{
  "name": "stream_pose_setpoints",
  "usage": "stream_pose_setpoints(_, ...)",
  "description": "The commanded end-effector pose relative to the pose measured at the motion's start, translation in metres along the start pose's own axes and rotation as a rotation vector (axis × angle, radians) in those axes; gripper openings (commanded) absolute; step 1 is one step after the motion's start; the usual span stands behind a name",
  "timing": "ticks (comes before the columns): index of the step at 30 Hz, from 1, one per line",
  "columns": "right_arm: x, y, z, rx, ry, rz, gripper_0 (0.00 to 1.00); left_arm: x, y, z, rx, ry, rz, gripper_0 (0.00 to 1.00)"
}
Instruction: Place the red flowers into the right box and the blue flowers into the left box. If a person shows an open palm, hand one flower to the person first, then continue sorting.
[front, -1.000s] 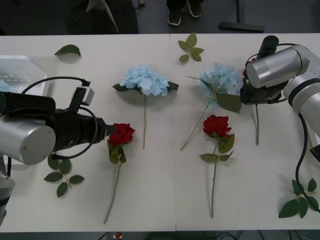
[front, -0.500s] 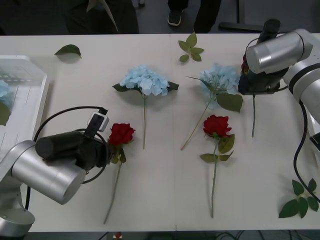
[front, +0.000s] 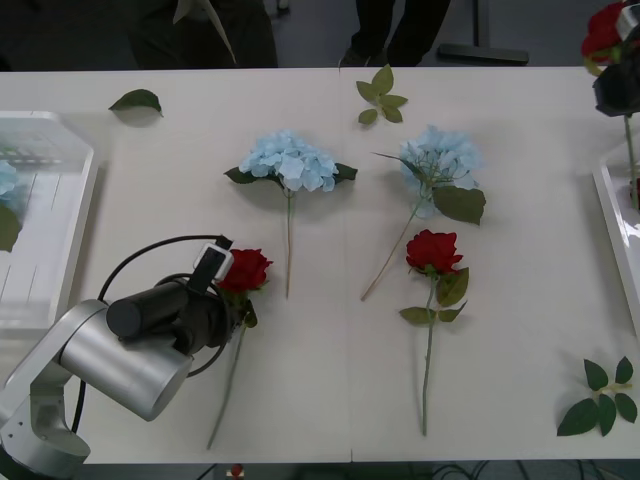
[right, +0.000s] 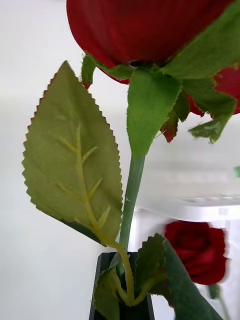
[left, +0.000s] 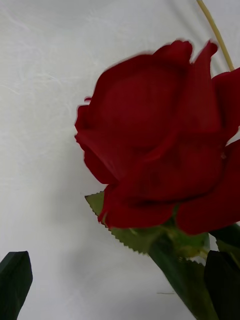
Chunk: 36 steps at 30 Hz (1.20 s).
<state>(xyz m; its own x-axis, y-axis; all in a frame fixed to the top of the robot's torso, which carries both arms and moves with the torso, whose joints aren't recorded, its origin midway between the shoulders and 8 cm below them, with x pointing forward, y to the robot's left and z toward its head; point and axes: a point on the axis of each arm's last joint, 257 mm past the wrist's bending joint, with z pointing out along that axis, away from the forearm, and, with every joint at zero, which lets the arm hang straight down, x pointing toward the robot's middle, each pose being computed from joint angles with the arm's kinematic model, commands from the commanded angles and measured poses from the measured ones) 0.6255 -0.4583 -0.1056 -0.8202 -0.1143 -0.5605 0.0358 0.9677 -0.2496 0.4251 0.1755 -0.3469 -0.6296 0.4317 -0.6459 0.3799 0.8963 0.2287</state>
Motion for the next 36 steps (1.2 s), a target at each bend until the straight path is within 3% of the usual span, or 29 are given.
stream_pose_setpoints(1,0.001,-0.075,-0.025,0.058,-0.049,-0.064,0.0,0.004,-0.024,0.002,0.036,-0.002,0.009,1.0)
stream_pose_setpoints(17,0.078,-0.222,-0.039,0.257,-0.025,-0.22,0.0,0.005,-0.061,-0.01,0.101,0.019,0.027,1.0)
stream_pose_setpoints(32,0.161,-0.254,0.004,0.345,0.09,-0.309,0.0,0.0,-0.08,0.008,0.057,0.021,0.053,1.0)
stream_pose_setpoints(36,0.174,-0.254,0.015,0.354,0.089,-0.328,0.0,-0.001,-0.074,0.016,0.046,0.019,0.061,0.84)
